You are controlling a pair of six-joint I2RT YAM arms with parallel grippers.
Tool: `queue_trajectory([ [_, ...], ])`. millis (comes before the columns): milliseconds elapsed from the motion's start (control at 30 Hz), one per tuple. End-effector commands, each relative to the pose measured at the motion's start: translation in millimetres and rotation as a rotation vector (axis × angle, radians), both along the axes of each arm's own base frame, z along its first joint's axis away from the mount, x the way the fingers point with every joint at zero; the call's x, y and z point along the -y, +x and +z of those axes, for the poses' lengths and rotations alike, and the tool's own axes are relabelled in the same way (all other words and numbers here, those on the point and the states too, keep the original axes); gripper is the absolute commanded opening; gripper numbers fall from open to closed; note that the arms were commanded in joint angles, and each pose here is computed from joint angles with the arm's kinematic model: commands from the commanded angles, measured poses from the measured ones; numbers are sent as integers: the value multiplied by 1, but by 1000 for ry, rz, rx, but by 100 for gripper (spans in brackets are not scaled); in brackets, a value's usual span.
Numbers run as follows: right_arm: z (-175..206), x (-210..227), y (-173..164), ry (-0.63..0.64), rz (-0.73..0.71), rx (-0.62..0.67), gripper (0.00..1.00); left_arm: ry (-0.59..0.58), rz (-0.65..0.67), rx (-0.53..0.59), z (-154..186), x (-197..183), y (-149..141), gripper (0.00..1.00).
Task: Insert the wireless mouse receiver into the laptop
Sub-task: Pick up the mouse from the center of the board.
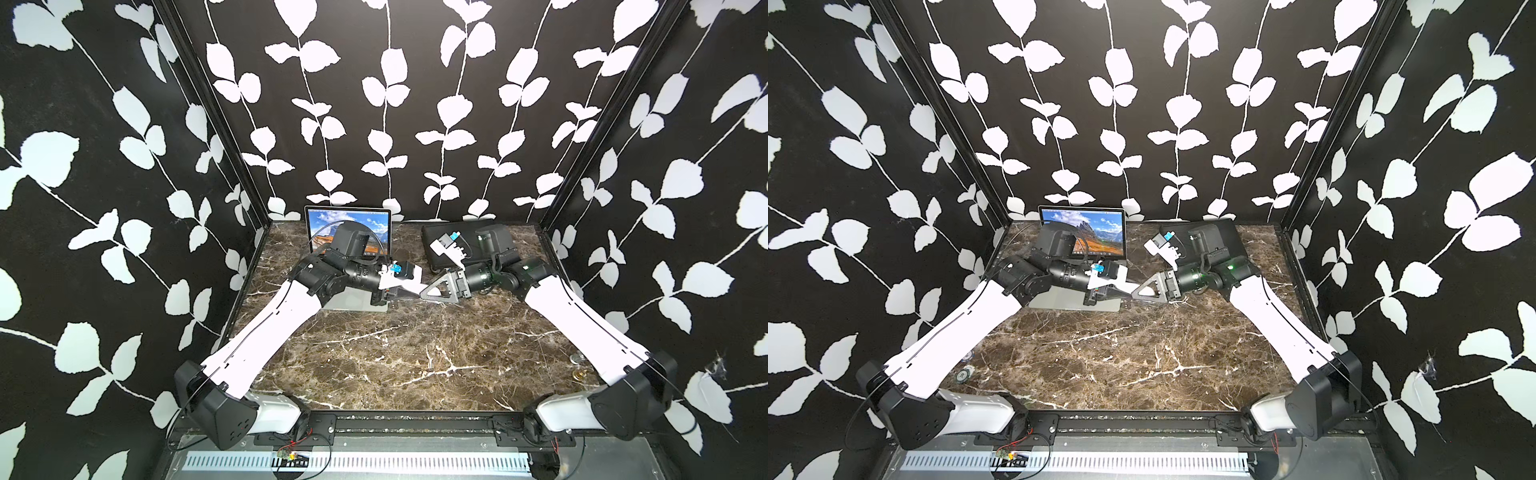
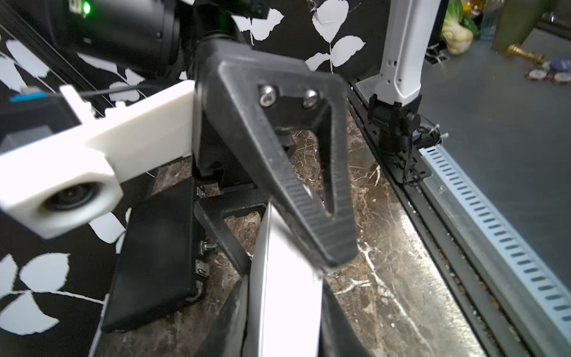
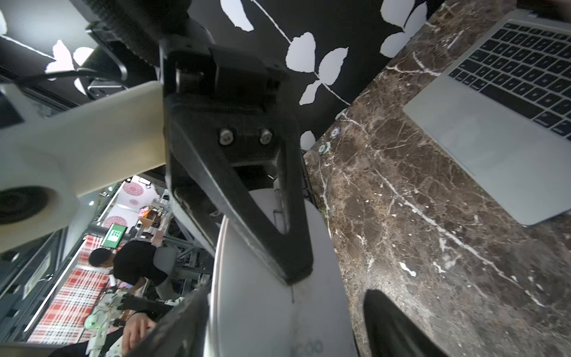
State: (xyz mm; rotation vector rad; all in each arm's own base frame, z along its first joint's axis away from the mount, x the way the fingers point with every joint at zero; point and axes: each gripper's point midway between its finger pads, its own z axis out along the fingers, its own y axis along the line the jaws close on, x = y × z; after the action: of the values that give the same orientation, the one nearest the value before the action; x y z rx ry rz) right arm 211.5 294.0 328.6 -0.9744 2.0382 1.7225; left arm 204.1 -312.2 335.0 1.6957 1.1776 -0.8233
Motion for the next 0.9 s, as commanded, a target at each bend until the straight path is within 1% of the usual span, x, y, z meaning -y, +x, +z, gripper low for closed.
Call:
queue_trajectory([
  [0,10,6,13,6,-78,109,87,-21,71,-150,3,2,1,18],
  [133,12,19,27,19,-158,140,90,19,163,-309,-12,3,9,18],
  [233,18,30,29,19,-195,261,90,23,276,-484,-20,7,22,18],
  [333,20,37,26,20,-224,410,91,-30,379,-665,-16,8,39,18],
  [367,19,38,28,23,-240,439,91,-49,412,-722,-14,7,43,17],
  [467,25,38,27,92,-258,485,89,-106,468,-846,-3,9,52,17],
  [533,26,37,26,138,-264,478,87,-144,494,-924,4,8,58,17],
  [633,24,36,26,170,-257,456,81,-204,478,-1051,18,12,62,18],
  [700,18,33,28,179,-251,429,77,-200,448,-1110,19,16,61,19],
  [733,19,33,30,193,-250,419,75,-186,441,-1127,18,17,60,19],
  [800,22,31,36,216,-253,399,73,-167,430,-1122,15,18,58,19],
  [867,23,32,43,223,-266,376,72,-177,404,-1107,20,18,56,19],
])
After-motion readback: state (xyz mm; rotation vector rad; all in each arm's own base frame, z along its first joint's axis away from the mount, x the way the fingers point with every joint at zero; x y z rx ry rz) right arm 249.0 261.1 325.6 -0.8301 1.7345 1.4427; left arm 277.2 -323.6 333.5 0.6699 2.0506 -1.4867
